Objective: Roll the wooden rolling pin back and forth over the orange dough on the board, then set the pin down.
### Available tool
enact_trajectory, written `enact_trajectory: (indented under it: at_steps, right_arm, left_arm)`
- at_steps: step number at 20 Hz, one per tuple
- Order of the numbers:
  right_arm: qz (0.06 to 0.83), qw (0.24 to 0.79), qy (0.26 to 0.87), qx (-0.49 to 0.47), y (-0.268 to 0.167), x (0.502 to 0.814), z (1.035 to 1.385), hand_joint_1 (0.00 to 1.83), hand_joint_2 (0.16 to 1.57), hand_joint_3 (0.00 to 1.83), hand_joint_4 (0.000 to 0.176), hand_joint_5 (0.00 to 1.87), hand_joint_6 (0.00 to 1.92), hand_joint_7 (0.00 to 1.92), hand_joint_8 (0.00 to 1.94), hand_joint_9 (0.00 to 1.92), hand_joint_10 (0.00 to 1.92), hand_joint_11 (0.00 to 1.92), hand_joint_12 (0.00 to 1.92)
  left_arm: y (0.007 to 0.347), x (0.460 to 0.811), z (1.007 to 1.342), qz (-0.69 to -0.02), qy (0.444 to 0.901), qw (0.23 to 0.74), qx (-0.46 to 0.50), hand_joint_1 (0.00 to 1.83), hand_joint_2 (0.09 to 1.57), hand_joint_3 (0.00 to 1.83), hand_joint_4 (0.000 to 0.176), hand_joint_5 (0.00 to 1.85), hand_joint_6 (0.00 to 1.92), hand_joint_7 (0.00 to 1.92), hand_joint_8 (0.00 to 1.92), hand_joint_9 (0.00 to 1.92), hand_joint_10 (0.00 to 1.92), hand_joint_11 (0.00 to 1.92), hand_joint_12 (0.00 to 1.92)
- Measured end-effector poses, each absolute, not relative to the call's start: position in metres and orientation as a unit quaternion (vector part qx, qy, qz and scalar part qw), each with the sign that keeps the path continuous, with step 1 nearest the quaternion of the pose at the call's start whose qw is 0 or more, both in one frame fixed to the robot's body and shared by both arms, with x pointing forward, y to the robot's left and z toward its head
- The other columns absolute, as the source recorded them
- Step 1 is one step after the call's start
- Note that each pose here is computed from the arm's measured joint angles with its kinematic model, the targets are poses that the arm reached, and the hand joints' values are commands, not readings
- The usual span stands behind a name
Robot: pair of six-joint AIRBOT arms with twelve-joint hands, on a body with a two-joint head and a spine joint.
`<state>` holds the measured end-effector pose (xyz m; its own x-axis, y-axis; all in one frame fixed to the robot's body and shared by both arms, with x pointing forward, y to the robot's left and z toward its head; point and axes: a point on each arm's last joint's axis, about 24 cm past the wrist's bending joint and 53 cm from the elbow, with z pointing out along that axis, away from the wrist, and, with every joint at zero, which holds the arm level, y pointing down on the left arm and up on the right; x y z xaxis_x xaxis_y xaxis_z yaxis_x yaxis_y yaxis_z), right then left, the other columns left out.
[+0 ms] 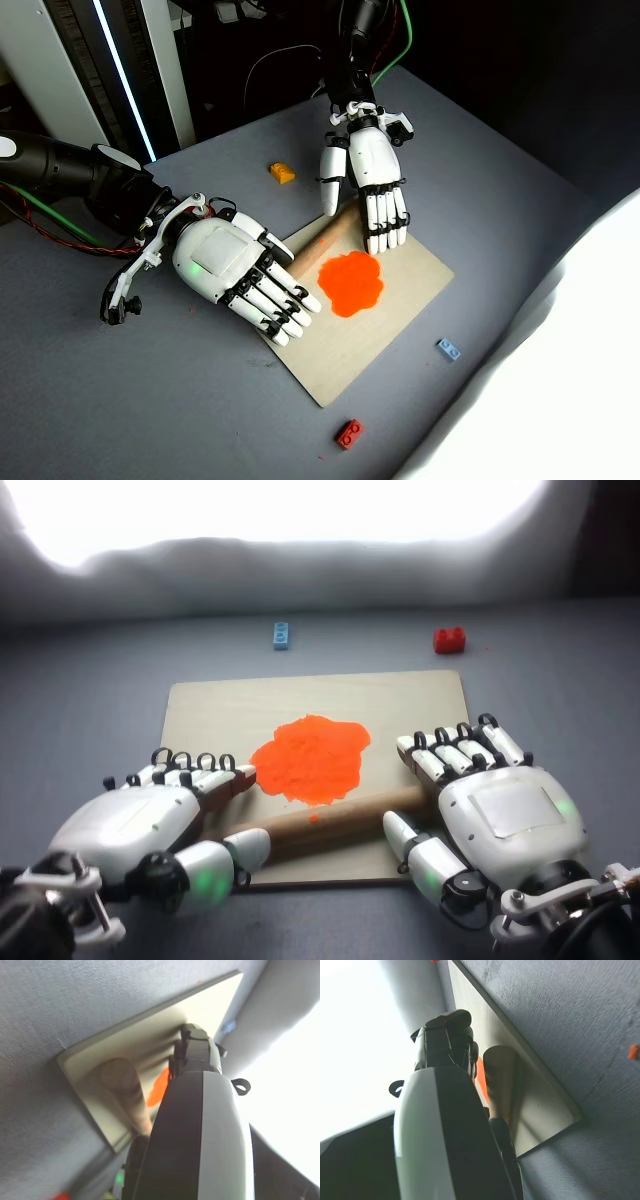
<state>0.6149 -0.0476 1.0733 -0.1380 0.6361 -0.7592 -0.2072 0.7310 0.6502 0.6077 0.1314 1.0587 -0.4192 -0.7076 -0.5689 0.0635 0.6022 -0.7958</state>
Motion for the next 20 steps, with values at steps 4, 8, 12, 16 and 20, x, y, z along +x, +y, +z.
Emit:
enact_trajectory:
  at_steps: [4, 8, 12, 16, 20]
  right_arm:
    - [0.329, 0.637, 0.679, 0.158, -0.049, 0.615, 1.072, 0.00, 1.43, 0.00, 0.000, 0.31, 0.00, 0.36, 0.00, 0.33, 0.01, 0.00, 0.87]
    - [0.331, 0.635, 0.680, 0.158, -0.048, 0.613, 1.072, 0.00, 1.43, 0.00, 0.000, 0.31, 0.00, 0.36, 0.00, 0.32, 0.01, 0.00, 0.87]
    - [0.331, 0.636, 0.679, 0.158, -0.048, 0.614, 1.072, 0.00, 1.43, 0.00, 0.000, 0.31, 0.00, 0.35, 0.00, 0.31, 0.00, 0.00, 0.84]
    - [0.332, 0.639, 0.675, 0.158, -0.049, 0.617, 1.078, 0.00, 1.43, 0.00, 0.000, 0.31, 0.00, 0.35, 0.00, 0.31, 0.00, 0.00, 0.86]
    - [0.337, 0.655, 0.657, 0.157, -0.051, 0.624, 1.097, 0.00, 1.42, 0.00, 0.000, 0.34, 0.01, 0.36, 0.00, 0.31, 0.00, 0.00, 0.85]
  left_arm:
    - [0.133, 0.603, 1.055, -0.395, 0.735, 0.503, -0.226, 0.00, 1.46, 0.00, 0.000, 0.19, 0.00, 0.24, 0.00, 0.21, 0.00, 0.00, 0.30]
    - [0.131, 0.603, 1.057, -0.398, 0.730, 0.506, -0.228, 0.00, 1.46, 0.00, 0.000, 0.17, 0.00, 0.24, 0.00, 0.20, 0.00, 0.00, 0.29]
    - [0.130, 0.607, 1.060, -0.399, 0.728, 0.507, -0.230, 0.00, 1.47, 0.00, 0.000, 0.18, 0.00, 0.23, 0.00, 0.20, 0.00, 0.00, 0.28]
    - [0.129, 0.613, 1.064, -0.400, 0.728, 0.509, -0.227, 0.00, 1.46, 0.00, 0.000, 0.16, 0.00, 0.21, 0.00, 0.19, 0.00, 0.00, 0.29]
    - [0.130, 0.619, 1.075, -0.404, 0.728, 0.509, -0.220, 0.00, 1.46, 0.00, 0.000, 0.18, 0.01, 0.23, 0.00, 0.21, 0.01, 0.00, 0.31]
